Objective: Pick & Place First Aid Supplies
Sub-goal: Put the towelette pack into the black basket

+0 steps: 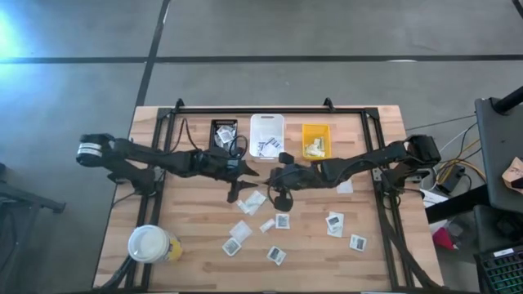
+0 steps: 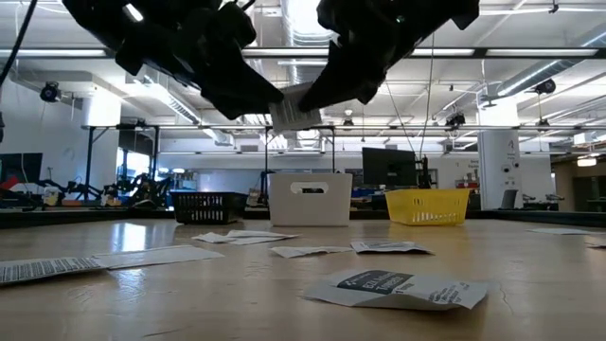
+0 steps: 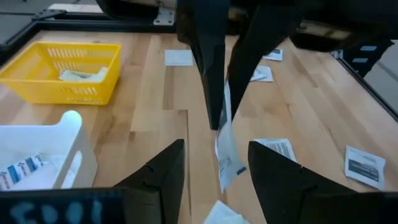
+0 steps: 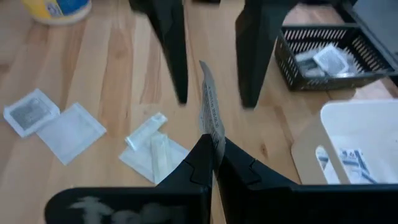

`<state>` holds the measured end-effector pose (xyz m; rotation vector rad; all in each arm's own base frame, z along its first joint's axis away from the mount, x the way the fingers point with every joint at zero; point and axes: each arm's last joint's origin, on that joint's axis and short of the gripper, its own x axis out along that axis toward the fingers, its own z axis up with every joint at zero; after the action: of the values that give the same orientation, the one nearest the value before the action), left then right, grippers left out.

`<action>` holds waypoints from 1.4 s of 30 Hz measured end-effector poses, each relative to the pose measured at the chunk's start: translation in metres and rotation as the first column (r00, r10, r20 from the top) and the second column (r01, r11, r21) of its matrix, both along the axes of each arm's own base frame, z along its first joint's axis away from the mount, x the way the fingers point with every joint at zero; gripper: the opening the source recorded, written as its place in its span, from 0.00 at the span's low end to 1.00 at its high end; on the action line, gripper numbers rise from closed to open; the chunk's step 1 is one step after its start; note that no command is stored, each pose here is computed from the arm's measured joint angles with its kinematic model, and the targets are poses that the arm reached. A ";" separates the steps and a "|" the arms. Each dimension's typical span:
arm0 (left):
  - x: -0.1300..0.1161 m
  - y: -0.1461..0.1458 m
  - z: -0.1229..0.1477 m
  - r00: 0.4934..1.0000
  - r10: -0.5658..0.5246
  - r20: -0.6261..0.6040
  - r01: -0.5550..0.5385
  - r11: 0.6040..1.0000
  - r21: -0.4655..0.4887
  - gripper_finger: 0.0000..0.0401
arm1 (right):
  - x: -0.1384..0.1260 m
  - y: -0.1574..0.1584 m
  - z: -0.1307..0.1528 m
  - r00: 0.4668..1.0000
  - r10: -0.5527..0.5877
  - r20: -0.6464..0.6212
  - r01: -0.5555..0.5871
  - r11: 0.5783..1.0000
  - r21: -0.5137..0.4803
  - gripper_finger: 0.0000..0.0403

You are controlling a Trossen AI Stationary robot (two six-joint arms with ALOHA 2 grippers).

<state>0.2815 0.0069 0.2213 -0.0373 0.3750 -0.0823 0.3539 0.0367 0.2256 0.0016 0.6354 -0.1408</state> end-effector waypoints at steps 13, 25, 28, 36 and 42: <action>-0.001 -0.001 0.002 1.000 -0.003 0.008 0.003 0.999 -0.048 0.09 | 0.001 0.000 0.001 1.000 -0.005 0.010 0.005 1.000 -0.002 0.02; -0.002 -0.001 0.000 1.000 -0.007 -0.025 0.006 0.999 -0.048 0.01 | 0.001 0.000 0.001 1.000 -0.027 0.012 0.026 0.999 0.026 0.05; -0.003 -0.001 -0.002 0.999 -0.009 -0.037 0.007 0.999 -0.044 0.00 | 0.001 -0.001 0.001 0.998 -0.061 0.018 0.060 0.996 0.069 0.12; -0.009 0.004 -0.004 0.990 0.088 -0.112 -0.082 0.995 0.053 0.00 | -0.008 -0.004 0.015 0.994 -0.102 -0.041 0.104 0.993 0.057 0.28; -0.027 0.017 0.010 0.921 0.347 -0.177 -0.300 0.922 0.244 0.00 | -0.026 -0.006 0.033 0.986 -0.129 -0.105 0.137 0.988 0.073 0.32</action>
<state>0.2545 0.0237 0.2316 0.1045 0.5911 0.2954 0.3280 0.0311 0.2584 0.1154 0.7405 -0.2451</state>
